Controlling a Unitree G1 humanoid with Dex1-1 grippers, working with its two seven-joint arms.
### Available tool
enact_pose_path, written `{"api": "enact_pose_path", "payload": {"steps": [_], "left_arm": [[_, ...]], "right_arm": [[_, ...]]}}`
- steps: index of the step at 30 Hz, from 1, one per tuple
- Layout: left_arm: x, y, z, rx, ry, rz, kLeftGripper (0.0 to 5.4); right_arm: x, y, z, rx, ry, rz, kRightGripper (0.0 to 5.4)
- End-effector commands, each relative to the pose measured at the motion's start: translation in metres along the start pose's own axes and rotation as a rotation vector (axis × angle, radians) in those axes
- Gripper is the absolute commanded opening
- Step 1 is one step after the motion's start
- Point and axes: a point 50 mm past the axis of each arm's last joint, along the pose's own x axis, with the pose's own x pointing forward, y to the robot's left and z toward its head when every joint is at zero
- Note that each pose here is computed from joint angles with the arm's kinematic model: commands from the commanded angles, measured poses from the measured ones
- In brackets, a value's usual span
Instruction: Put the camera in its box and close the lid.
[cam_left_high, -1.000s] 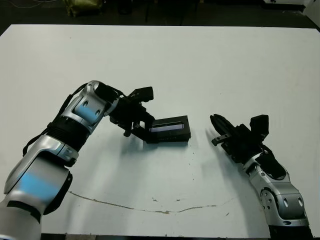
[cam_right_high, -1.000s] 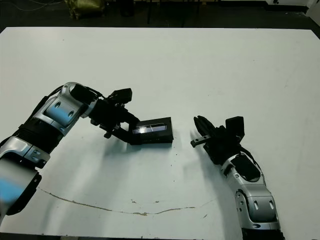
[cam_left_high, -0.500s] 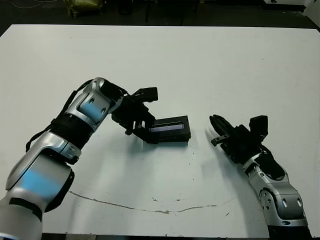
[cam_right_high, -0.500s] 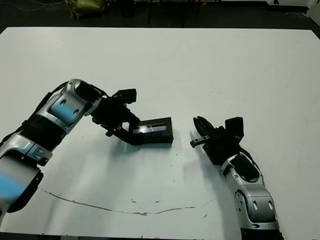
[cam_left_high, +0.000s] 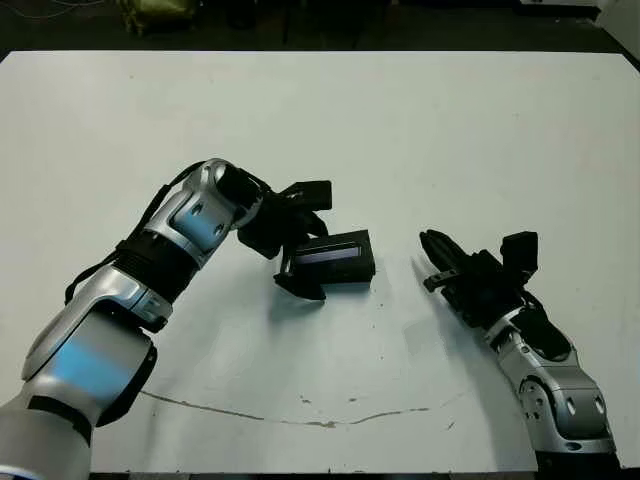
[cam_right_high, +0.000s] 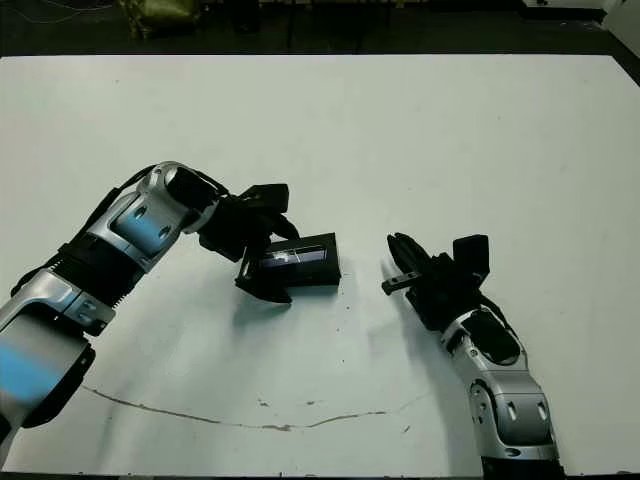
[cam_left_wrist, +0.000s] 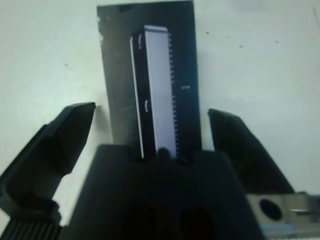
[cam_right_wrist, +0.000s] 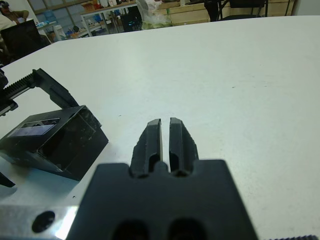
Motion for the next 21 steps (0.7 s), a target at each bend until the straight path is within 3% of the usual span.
{"api": "enact_pose_path", "payload": {"steps": [1,6,12,21], "left_arm": [[0.005,-0.003,-0.009,-0.023,0.023,-0.014,5.39],[0.001,-0.002,-0.002,0.013,-0.032,-0.007,5.39],[-0.017,0.001,0.007,-0.061,-0.189,0.043,5.39],[-0.031,-0.007,-0.003,-0.157,-0.276,0.09,5.39]], "right_arm": [[-0.004,-0.002,-0.008,0.018,0.036,-0.014,0.0],[-0.004,-0.002,-0.008,0.008,0.037,-0.022,0.0],[-0.003,-0.004,-0.005,0.053,0.027,-0.024,0.0],[-0.006,-0.023,0.024,0.076,-0.084,-0.107,0.0]]}}
